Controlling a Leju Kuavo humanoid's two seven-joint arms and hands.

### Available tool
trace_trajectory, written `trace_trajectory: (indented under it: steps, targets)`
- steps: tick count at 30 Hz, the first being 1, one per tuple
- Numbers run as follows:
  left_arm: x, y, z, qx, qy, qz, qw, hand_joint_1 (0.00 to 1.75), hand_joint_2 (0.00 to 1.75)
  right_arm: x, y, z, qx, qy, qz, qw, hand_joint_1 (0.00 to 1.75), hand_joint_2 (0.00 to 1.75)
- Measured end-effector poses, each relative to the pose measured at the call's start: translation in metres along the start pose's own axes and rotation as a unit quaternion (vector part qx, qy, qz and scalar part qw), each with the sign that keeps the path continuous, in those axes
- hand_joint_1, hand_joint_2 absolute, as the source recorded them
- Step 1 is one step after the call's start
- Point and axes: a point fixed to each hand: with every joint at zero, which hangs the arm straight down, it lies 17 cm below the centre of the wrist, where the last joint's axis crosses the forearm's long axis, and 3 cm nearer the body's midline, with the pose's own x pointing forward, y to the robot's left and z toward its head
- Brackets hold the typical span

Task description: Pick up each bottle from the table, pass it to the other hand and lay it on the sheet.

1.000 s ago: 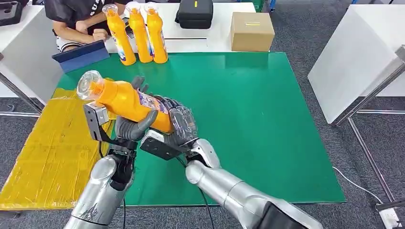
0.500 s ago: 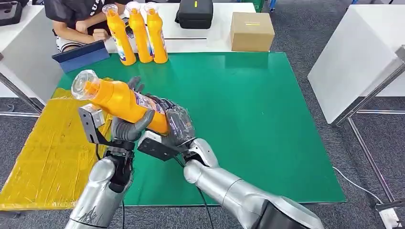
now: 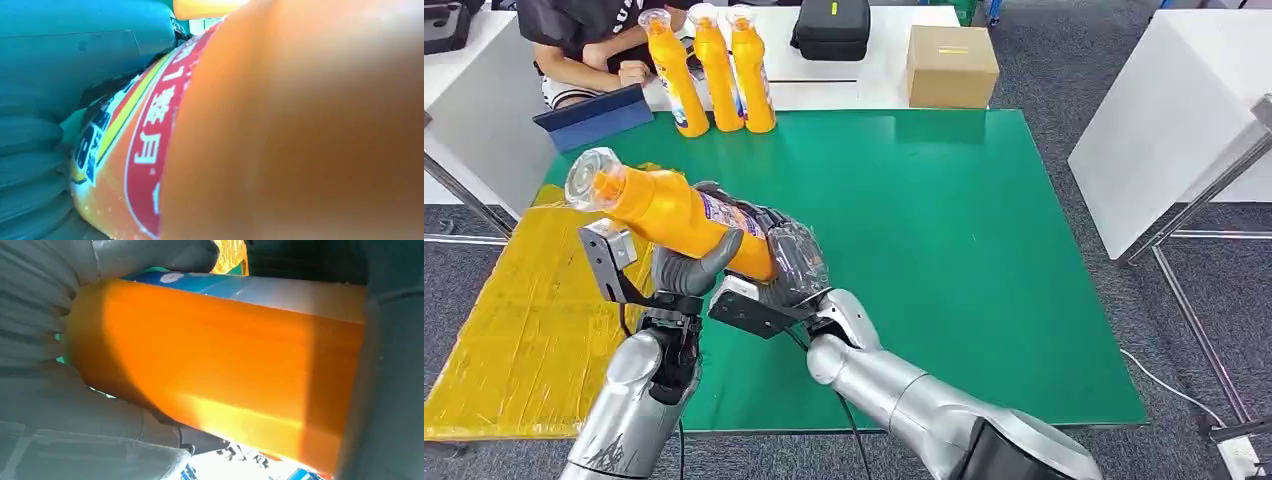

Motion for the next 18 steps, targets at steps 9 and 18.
trace_trajectory:
  steps: [9, 18]
  targets:
    - [-0.0002, 0.0012, 0.0005, 0.004, 0.000, 0.005, 1.000, 1.75, 1.75, -0.0009, 0.0013, 0.0010, 0.003, -0.001, 0.004, 1.000, 1.75, 1.75]
    - [0.0037, 0.0024, 0.0007, 0.007, -0.005, 0.007, 1.000, 1.75, 1.75, 0.0016, 0.0009, 0.0014, 0.003, -0.011, 0.012, 1.000, 0.00, 1.75]
